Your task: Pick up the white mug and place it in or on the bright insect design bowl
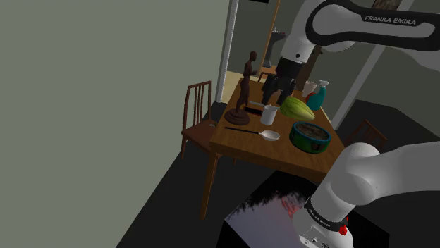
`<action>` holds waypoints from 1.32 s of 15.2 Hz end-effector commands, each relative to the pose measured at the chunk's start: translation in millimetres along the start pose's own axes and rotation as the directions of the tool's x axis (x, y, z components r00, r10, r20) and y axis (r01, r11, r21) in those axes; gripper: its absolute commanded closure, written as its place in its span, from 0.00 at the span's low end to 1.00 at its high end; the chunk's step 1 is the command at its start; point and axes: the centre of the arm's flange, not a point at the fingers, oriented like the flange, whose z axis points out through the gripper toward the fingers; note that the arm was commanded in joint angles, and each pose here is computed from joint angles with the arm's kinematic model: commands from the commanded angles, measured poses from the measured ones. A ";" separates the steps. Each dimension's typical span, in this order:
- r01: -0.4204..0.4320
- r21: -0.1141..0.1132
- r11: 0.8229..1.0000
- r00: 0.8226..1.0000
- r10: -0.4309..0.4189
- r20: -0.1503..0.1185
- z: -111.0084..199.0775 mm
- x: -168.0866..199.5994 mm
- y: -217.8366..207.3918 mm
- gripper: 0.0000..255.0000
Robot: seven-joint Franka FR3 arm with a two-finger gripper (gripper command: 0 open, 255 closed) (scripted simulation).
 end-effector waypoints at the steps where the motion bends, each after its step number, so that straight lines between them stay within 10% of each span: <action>1: 0.000 0.000 1.000 1.000 0.000 0.000 0.0 0.0 0.0 0.00; 20: 0.035 -0.111 0.993 0.999 -0.037 -0.019 88.3 127.2 178.2 0.00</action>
